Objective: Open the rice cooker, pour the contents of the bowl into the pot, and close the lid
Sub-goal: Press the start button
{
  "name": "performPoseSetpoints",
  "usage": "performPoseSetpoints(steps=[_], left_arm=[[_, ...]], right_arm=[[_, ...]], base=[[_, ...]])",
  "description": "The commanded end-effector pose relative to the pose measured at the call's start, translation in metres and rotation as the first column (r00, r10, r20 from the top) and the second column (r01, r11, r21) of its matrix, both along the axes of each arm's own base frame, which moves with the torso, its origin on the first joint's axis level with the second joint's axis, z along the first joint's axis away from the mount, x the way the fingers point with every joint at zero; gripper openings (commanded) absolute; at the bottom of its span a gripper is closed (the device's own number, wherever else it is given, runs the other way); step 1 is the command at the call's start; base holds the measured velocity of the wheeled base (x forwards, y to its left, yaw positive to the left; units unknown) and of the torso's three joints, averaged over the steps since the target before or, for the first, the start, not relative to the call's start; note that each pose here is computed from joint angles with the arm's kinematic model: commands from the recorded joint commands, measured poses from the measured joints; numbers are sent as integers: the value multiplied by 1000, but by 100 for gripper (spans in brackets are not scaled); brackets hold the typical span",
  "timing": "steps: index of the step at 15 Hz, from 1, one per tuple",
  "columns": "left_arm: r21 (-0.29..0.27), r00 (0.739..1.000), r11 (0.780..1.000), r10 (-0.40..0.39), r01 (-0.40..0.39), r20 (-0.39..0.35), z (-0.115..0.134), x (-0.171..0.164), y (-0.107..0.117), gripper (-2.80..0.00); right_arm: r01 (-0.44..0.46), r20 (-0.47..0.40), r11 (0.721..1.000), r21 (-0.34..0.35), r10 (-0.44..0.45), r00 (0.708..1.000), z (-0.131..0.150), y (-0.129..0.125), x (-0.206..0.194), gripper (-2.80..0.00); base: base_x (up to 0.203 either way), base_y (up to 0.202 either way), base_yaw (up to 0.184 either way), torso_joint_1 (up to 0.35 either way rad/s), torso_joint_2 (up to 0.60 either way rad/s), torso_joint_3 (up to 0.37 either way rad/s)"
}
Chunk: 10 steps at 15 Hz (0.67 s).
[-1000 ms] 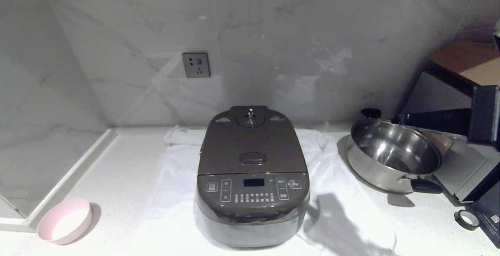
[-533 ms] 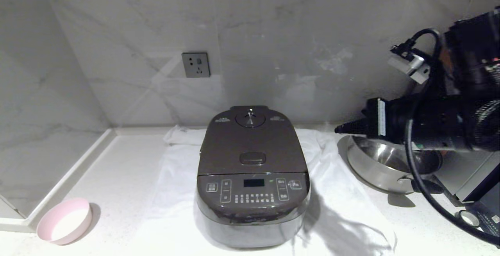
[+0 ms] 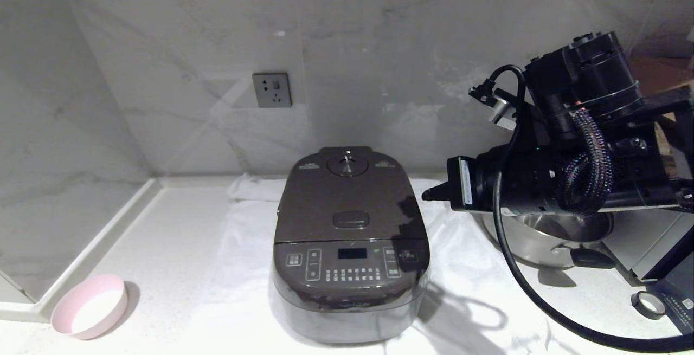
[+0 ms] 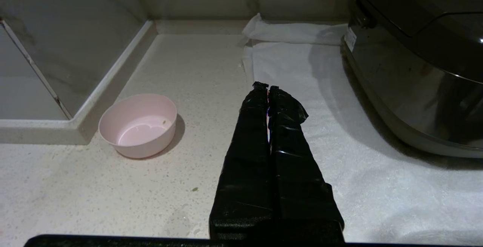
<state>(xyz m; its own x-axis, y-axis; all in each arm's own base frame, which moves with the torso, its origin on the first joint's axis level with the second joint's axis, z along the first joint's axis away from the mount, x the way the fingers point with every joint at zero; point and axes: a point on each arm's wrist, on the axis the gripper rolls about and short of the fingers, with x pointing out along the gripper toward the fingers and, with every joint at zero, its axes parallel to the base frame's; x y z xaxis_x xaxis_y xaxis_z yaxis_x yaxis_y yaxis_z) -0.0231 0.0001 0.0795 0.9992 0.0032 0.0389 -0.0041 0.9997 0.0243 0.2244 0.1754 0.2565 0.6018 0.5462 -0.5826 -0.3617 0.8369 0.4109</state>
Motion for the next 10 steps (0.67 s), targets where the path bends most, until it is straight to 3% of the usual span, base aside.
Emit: performPoseSetpoints(steps=[1,5,10], left_arm=[[0,1000,1000,0,0,-14,-4,1,0,-280],[6,1000,1000,2,-2,-14,-4,1,0,-280],[8,1000,1000,2,-2,-14,-4,1,0,-280]], right_arm=[[-23,-18,1000,-7,23,1000,-5,10,3,-280],[-104,-97,993,-63,98,990,-33,46,0,-280],[-57,-154,978,-199,26,988,-61,58,-7,-280]], base=[[0,0,0,0,0,0],[0,0,0,0,0,0],[0,0,0,0,0,0]])
